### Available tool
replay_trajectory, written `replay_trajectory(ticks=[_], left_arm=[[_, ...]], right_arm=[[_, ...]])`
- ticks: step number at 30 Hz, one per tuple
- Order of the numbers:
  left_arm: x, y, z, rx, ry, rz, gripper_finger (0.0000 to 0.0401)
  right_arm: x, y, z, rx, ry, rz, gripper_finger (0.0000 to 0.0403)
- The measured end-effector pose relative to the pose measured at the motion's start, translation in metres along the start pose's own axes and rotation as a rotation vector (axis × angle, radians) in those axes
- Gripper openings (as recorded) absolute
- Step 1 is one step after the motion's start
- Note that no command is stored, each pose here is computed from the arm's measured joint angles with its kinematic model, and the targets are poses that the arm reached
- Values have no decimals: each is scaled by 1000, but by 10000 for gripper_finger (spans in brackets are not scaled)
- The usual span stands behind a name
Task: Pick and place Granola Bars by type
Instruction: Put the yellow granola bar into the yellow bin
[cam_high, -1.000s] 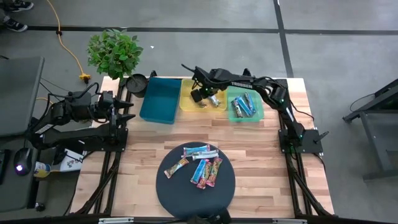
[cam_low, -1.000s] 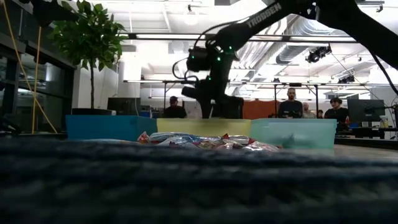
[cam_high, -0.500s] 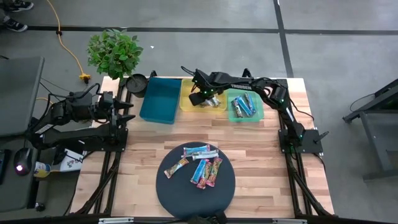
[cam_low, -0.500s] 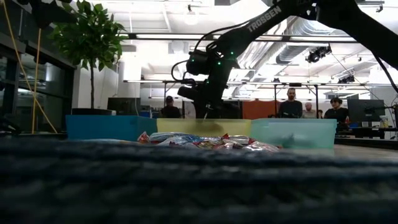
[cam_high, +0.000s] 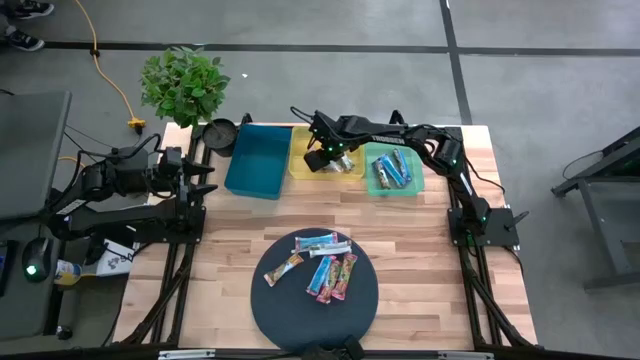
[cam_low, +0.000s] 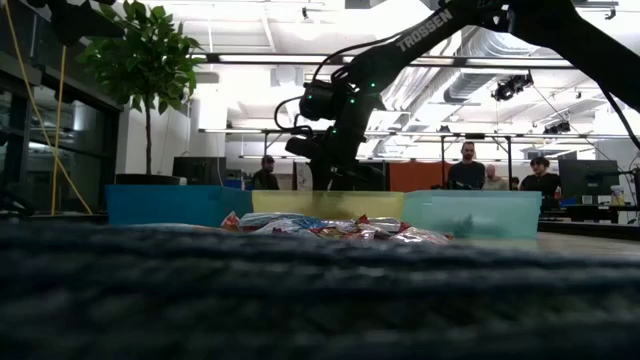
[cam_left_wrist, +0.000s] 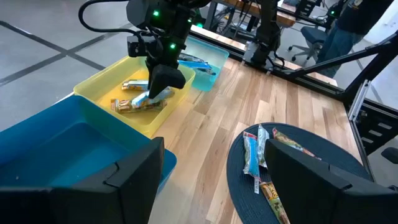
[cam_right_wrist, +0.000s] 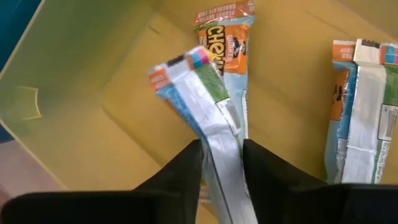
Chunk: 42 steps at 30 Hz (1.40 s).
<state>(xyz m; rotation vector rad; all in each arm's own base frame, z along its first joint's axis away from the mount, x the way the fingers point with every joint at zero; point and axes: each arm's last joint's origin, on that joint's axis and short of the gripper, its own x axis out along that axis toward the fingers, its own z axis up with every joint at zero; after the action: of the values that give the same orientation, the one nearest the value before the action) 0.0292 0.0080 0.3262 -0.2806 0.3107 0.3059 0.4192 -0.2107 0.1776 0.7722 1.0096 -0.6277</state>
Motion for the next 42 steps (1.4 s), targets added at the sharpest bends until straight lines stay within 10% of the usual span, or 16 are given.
replay_trajectory(ticks=[15,42], left_arm=[[0,0,-1,0,6,1,273],[0,0,-1,4,6,1,273]], right_arm=[[-16,4,3,-109,-34,17,190],[-208,57,-13,-474,-544,230,191]])
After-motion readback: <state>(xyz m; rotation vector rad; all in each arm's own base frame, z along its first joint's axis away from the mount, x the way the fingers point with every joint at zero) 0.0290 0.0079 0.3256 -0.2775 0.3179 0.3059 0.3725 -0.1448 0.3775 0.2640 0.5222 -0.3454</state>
